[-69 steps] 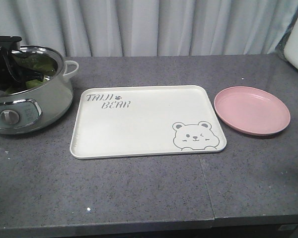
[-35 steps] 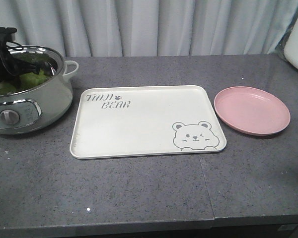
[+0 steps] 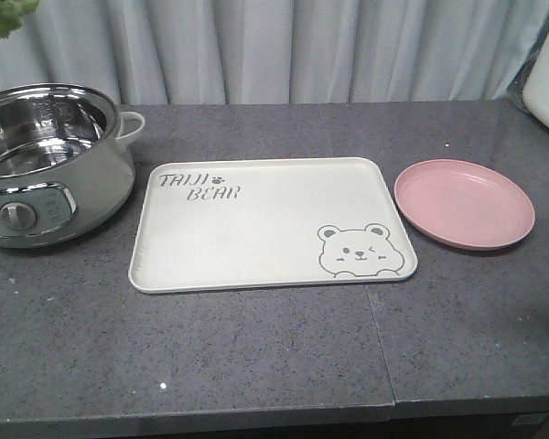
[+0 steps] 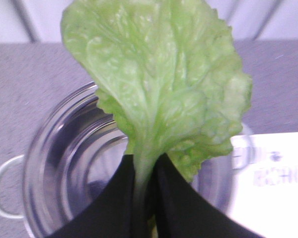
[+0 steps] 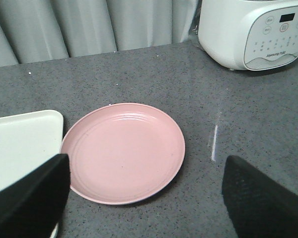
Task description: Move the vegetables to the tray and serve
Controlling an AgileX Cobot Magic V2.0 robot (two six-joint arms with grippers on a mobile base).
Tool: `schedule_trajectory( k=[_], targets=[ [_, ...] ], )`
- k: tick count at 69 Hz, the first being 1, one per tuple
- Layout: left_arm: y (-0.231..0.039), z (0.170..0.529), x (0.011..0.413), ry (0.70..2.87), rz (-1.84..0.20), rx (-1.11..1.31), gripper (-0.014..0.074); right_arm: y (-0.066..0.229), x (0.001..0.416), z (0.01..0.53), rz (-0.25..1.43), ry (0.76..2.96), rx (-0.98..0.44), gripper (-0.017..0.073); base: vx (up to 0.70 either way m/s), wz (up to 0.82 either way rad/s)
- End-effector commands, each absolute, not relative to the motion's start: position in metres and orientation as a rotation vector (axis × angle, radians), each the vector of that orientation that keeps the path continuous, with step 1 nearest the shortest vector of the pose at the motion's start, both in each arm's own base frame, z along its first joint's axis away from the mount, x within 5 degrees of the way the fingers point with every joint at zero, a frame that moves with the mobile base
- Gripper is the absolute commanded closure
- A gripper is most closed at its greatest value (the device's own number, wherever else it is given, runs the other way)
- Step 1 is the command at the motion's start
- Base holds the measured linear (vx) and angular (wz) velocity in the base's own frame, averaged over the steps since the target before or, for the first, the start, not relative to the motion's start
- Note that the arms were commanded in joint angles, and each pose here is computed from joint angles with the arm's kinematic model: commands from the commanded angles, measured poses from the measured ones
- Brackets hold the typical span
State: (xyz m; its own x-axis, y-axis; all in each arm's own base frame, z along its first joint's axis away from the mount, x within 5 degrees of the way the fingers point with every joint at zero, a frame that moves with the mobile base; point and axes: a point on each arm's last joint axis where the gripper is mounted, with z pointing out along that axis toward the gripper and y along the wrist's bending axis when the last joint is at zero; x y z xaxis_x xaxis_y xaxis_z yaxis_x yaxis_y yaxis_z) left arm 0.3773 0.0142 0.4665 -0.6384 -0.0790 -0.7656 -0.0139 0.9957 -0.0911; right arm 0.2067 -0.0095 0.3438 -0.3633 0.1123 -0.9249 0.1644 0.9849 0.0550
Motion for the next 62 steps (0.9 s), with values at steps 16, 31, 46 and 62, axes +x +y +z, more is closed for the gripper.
schedule_trajectory(
  k=[16,31,46,62],
  targets=[
    [-0.036,0.532,0.330,1.939,-0.605,0.207,0.0600,0.000,0.210,0.370,0.051,1.766,0.112,-0.0019,0.00,0.00],
    [-0.079,0.522,0.338,1.927,-0.713,0.381,0.0600,0.003,0.215,0.386,0.112,1.709,0.120,-0.0017,0.00,0.00],
    [-0.113,0.491,0.362,1.997,-0.765,0.477,0.0600,0.007,0.244,0.434,0.163,1.649,0.098,-0.0017,0.00,0.00],
    [-0.127,0.476,0.378,1.984,-0.760,0.511,0.0600,0.025,0.304,0.475,0.389,1.669,0.043,-0.0017,0.00,0.00]
  ],
)
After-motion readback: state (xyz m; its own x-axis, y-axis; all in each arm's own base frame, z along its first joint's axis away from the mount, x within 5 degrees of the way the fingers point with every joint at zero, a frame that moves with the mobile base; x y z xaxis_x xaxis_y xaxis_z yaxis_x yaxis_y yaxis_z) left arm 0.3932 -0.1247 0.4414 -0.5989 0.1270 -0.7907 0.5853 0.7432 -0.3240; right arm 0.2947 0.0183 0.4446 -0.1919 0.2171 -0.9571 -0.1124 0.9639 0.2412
